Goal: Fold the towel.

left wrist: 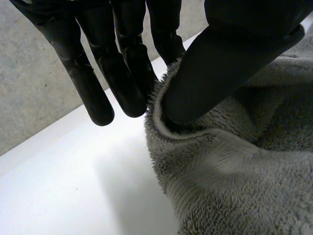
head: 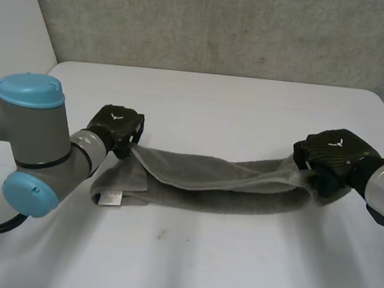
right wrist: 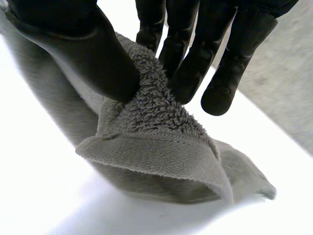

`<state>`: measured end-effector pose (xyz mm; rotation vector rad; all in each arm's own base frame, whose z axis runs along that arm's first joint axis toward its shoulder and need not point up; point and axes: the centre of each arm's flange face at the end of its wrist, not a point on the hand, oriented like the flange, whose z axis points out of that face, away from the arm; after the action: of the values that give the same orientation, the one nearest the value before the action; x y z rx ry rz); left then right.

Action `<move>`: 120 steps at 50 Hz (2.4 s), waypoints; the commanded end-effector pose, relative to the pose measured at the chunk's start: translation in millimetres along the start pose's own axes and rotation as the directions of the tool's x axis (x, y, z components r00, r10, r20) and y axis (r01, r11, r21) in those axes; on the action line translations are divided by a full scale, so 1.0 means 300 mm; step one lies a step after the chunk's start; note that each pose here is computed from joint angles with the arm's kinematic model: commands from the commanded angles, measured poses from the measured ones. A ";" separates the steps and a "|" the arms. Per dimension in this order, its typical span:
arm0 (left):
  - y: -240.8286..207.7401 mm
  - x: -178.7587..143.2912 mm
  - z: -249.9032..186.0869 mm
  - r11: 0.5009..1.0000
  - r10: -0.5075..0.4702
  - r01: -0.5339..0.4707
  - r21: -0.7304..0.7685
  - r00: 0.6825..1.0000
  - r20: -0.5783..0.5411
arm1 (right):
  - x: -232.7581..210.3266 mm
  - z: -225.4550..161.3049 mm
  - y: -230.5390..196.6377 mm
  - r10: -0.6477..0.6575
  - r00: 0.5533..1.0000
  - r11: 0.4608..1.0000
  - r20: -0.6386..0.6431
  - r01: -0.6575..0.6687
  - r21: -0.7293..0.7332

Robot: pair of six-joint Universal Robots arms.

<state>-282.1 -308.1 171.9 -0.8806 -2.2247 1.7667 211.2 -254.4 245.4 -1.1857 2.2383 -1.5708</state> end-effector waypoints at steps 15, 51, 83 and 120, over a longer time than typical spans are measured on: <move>-0.179 -0.040 0.073 0.977 0.143 -0.149 0.153 0.989 0.049 | 0.149 0.192 -0.147 -0.056 0.998 0.996 -0.001 0.056 0.067; 0.017 0.008 -0.117 0.996 0.077 -0.077 -0.046 0.997 -0.011 | 0.059 0.184 -0.046 -0.187 0.981 0.978 0.047 0.182 0.100; 0.109 0.087 -0.172 0.971 0.237 -0.236 0.031 0.971 -0.018 | 0.092 0.059 0.206 0.021 1.000 1.000 0.002 -0.021 0.000; 0.186 0.025 -0.068 0.976 0.218 -0.218 -0.015 0.976 0.023 | 0.281 0.049 0.211 0.150 0.975 0.988 -0.165 -0.143 0.055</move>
<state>-260.4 -276.6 129.0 -1.1538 -2.2152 1.8752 133.2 -311.4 208.1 -0.9153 2.3167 -1.7005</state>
